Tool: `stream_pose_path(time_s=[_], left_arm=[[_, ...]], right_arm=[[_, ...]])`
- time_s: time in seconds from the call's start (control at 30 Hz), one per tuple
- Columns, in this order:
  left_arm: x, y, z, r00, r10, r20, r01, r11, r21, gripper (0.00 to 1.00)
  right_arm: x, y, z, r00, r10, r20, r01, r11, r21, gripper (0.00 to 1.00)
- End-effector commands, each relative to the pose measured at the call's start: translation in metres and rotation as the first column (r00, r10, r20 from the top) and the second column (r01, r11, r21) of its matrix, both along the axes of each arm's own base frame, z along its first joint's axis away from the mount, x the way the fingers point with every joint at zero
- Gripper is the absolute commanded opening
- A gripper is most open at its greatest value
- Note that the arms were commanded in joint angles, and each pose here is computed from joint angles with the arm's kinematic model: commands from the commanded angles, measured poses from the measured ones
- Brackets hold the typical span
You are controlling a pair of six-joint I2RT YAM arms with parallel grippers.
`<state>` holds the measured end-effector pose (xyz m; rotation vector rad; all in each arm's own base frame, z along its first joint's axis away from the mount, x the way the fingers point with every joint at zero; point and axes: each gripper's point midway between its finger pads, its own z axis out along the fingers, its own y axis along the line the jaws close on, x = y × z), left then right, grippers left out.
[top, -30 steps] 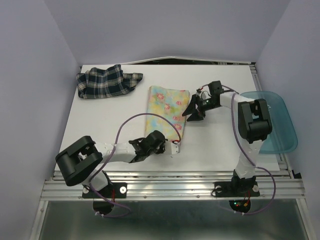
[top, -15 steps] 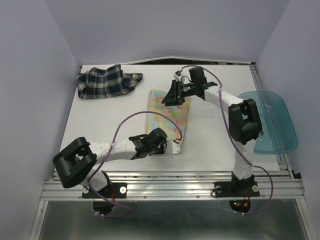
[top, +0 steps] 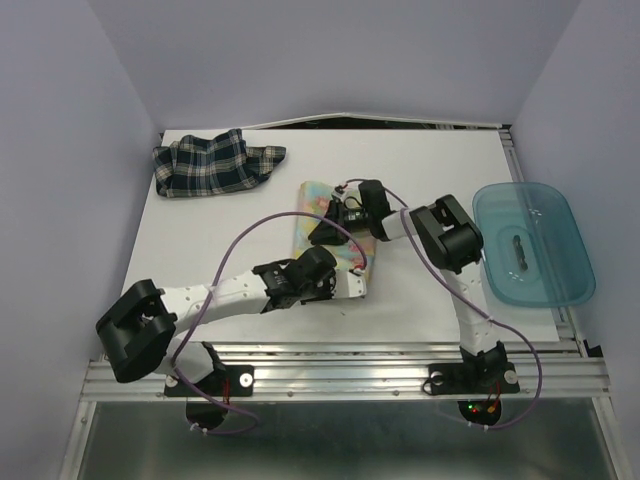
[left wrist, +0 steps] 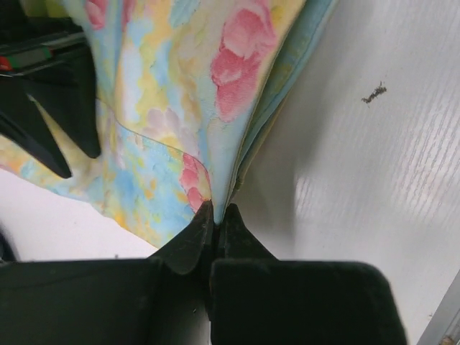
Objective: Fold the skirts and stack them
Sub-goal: Fold the skirt
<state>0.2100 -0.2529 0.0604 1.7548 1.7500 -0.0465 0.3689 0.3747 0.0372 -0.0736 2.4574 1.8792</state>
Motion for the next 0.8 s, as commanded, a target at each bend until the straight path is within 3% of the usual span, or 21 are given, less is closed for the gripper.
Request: stream_pose_path(time_s=[0.0, 0.17, 0.43, 0.57, 0.6, 0.67, 0.7, 0.77], left_arm=[[0.006, -0.017, 0.054, 0.999, 0.003, 0.053, 0.003, 0.993, -0.116, 0.00], [0.007, -0.020, 0.075, 0.998, 0.006, 0.057, 0.001, 0.992, -0.127, 0.00], [-0.002, -0.022, 0.092, 0.999, -0.032, 0.018, 0.034, 0.991, -0.128, 0.00], [-0.016, -0.024, 0.091, 0.996, -0.069, -0.048, 0.062, 0.989, -0.137, 0.00], [-0.019, -0.023, 0.091, 0.996, -0.071, -0.060, 0.062, 0.988, -0.142, 0.00], [-0.027, -0.021, 0.085, 0.992, -0.087, -0.097, 0.073, 0.988, -0.140, 0.00], [-0.030, -0.020, 0.083, 0.990, -0.089, -0.107, 0.073, 0.988, -0.139, 0.00], [-0.036, -0.019, 0.078, 0.987, -0.096, -0.131, 0.077, 0.987, -0.139, 0.00]], right_arm=[[-0.011, -0.001, -0.020, 0.999, -0.030, 0.018, 0.031, 0.999, -0.021, 0.40], [-0.051, 0.015, -0.014, 0.999, 0.046, 0.011, -0.045, 0.999, -0.018, 0.40], [-0.061, 0.021, 0.020, 0.993, 0.095, 0.067, -0.094, 0.995, -0.018, 0.45], [-0.014, 0.015, 0.068, 0.954, 0.089, 0.287, -0.095, 0.995, 0.006, 0.53], [-0.001, 0.003, 0.063, 0.965, 0.075, 0.251, -0.066, 0.997, -0.043, 0.58], [0.034, -0.001, 0.087, 0.917, 0.072, 0.393, -0.050, 0.997, -0.064, 0.61], [0.040, -0.010, 0.080, 0.932, 0.069, 0.356, -0.027, 0.992, -0.122, 0.62], [0.065, -0.024, 0.076, 0.908, 0.064, 0.415, 0.005, 0.987, -0.162, 0.64]])
